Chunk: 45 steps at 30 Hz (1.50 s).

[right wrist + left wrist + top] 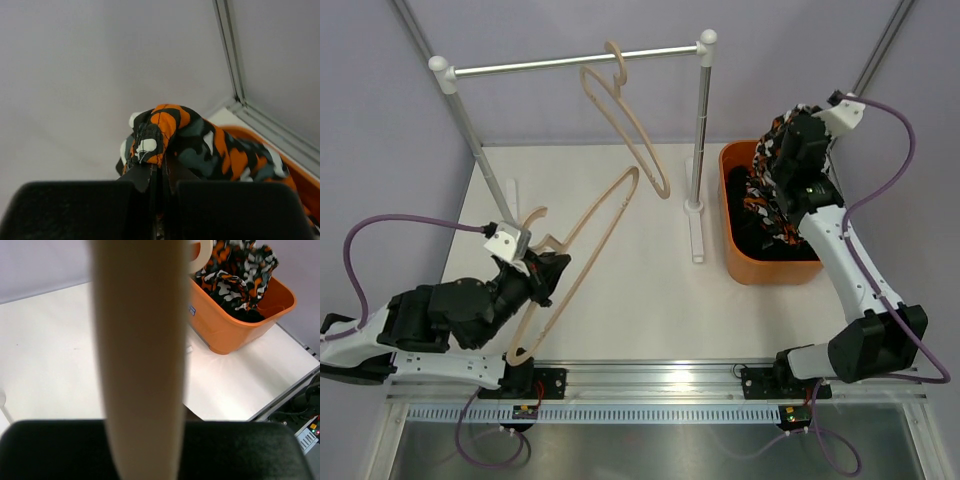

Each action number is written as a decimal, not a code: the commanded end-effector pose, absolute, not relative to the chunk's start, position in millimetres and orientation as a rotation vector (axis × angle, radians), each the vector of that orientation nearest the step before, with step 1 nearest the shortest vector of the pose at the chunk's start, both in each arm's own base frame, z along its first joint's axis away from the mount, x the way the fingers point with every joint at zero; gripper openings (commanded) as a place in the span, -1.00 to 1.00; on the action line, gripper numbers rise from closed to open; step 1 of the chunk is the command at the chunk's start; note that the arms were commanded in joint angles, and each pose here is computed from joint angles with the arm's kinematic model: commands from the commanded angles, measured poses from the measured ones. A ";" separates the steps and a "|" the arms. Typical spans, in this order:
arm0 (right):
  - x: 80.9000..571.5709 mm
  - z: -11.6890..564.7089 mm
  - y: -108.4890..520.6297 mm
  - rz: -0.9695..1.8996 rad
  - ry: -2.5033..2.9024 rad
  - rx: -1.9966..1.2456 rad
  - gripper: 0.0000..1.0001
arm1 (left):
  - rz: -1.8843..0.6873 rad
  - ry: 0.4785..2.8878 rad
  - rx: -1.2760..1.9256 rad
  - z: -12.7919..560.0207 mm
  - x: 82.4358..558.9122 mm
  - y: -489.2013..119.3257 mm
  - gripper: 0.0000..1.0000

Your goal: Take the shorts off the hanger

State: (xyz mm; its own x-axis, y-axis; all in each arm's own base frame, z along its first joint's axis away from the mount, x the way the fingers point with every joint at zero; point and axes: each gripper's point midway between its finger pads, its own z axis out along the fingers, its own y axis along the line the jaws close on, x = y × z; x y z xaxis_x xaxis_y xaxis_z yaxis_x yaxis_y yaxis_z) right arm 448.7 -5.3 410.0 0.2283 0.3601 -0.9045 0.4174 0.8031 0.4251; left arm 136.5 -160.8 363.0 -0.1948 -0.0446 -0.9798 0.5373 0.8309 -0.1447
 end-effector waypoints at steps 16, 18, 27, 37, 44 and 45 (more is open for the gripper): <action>348.2 206.1 4.9 0.141 1.708 0.973 0.29 | -0.510 1.590 0.030 464.7 161.2 -79.4 -1.00; 338.9 226.0 3.8 0.157 1.689 0.942 0.53 | -0.469 1.589 0.032 468.6 163.2 -80.0 -1.00; 297.9 338.9 12.7 0.334 1.543 0.764 0.99 | -0.231 1.606 0.127 493.0 171.9 -100.4 -1.00; 246.1 415.1 28.3 0.472 1.484 0.576 0.99 | -0.239 1.855 0.177 447.8 286.1 -128.0 -1.00; 218.8 441.8 33.3 0.521 1.453 0.499 0.99 | -0.360 1.766 0.126 475.5 348.8 -124.3 -1.00; 217.8 442.6 34.4 0.525 1.456 0.492 0.99 | -0.392 1.764 0.146 477.4 357.8 -130.0 -1.00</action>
State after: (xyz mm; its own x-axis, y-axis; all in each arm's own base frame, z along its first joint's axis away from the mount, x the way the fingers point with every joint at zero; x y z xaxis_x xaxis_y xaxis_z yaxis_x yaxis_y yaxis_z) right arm 225.6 26.5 438.2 0.0848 0.6380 -0.7654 0.0038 0.7679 0.6405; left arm 350.7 -104.7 406.9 -0.4105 -0.0293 -0.9114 0.1138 0.9900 -0.0831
